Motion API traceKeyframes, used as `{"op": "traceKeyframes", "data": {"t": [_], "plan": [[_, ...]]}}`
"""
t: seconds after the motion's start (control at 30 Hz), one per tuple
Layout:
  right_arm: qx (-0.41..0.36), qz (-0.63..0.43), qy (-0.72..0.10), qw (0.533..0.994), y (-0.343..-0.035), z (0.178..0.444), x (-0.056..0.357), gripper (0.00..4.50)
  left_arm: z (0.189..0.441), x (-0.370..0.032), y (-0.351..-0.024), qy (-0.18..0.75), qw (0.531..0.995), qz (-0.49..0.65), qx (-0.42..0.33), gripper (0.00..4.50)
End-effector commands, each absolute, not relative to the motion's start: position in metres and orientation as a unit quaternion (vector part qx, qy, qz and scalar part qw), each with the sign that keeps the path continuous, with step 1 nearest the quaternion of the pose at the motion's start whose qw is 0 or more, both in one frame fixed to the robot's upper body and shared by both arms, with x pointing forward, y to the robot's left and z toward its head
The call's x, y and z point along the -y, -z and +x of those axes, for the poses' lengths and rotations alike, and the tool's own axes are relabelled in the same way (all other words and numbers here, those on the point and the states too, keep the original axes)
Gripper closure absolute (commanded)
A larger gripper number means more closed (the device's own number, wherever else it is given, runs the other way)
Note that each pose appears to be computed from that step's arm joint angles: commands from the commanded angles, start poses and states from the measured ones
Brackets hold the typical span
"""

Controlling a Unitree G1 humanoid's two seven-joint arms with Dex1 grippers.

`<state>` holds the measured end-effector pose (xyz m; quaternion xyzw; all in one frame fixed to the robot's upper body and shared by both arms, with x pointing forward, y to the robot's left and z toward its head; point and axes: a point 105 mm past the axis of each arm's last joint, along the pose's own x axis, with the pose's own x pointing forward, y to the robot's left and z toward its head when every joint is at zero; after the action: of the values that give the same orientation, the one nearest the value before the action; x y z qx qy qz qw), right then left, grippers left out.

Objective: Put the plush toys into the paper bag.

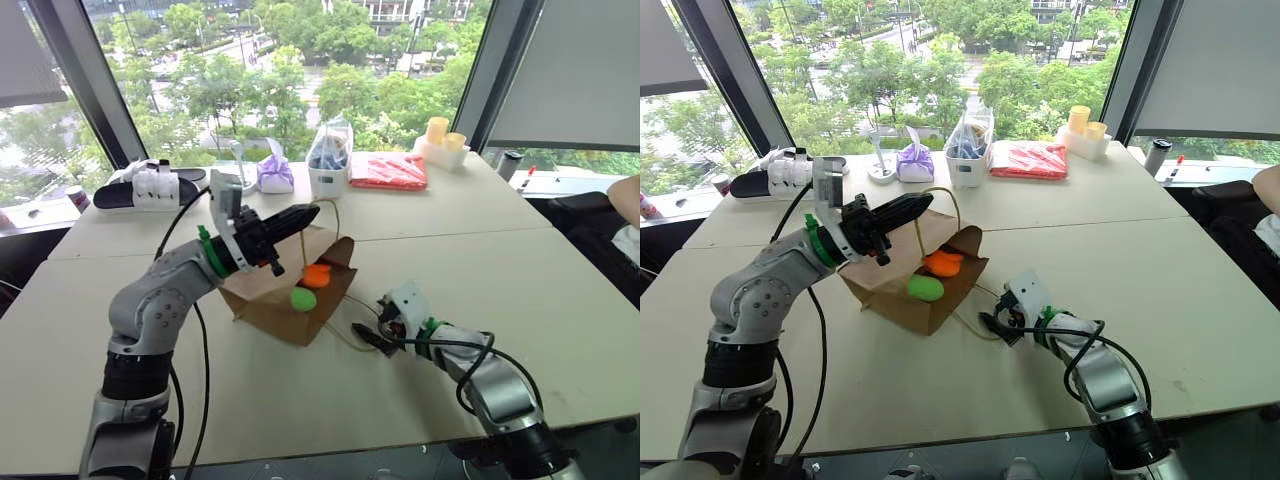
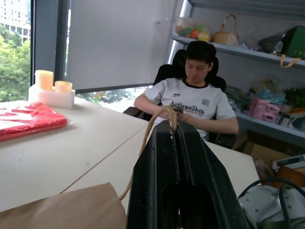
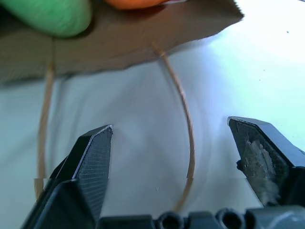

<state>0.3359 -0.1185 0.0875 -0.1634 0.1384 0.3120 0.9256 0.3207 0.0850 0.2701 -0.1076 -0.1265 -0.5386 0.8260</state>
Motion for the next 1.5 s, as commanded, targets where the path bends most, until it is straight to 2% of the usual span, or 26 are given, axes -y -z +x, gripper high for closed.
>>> {"op": "traceKeyframes", "data": {"t": [0.03,0.17,0.2,0.33,0.47,0.53,0.73,0.83,1.0,1.2,1.23,1.33,1.5], "plan": [[-0.129,-0.171,-0.304,0.928,-0.091,0.346,0.121,2.15,0.315,-0.085,-0.280,0.538,0.823,-0.096,0.153,4.50],[-0.134,-0.109,-0.304,0.937,-0.091,0.352,0.116,4.22,0.316,-0.086,-0.281,0.533,0.825,-0.097,0.157,4.50],[-0.136,-0.106,-0.304,0.937,-0.091,0.353,0.116,4.44,0.316,-0.088,-0.281,0.530,0.827,-0.098,0.158,4.50],[-0.104,-0.092,-0.307,0.942,-0.121,0.355,0.117,4.44,0.319,-0.092,-0.286,0.523,0.831,-0.100,0.164,4.50],[-0.014,-0.050,-0.319,0.946,-0.205,0.351,0.124,4.44,0.327,-0.099,-0.291,0.508,0.839,-0.103,0.167,4.50],[0.009,-0.033,-0.329,0.944,-0.233,0.348,0.126,4.44,0.333,-0.104,-0.293,0.499,0.844,-0.105,0.166,4.50],[0.023,0.010,-0.378,0.926,-0.274,0.334,0.119,4.44,0.341,-0.104,-0.291,0.498,0.846,-0.122,0.143,4.50],[0.010,0.039,-0.391,0.920,-0.276,0.332,0.117,4.44,0.343,-0.100,-0.281,0.497,0.849,-0.131,0.123,4.50],[-0.013,0.047,-0.361,0.931,-0.264,0.342,0.126,4.44,0.349,-0.095,-0.265,0.481,0.858,-0.147,0.102,4.50],[-0.019,0.053,-0.339,0.939,-0.257,0.348,0.130,4.44,0.369,-0.102,-0.247,0.442,0.884,-0.132,0.080,4.50],[-0.017,0.055,-0.341,0.938,-0.257,0.348,0.130,4.49,0.369,-0.103,-0.246,0.446,0.881,-0.138,0.075,4.24],[-0.009,0.068,-0.352,0.933,-0.260,0.344,0.130,3.53,0.362,-0.105,-0.246,0.466,0.870,-0.144,0.068,3.12],[0.010,0.064,-0.366,0.928,-0.271,0.336,0.128,0.94,0.357,-0.118,-0.244,0.465,0.875,-0.120,0.060,0.60]]}}
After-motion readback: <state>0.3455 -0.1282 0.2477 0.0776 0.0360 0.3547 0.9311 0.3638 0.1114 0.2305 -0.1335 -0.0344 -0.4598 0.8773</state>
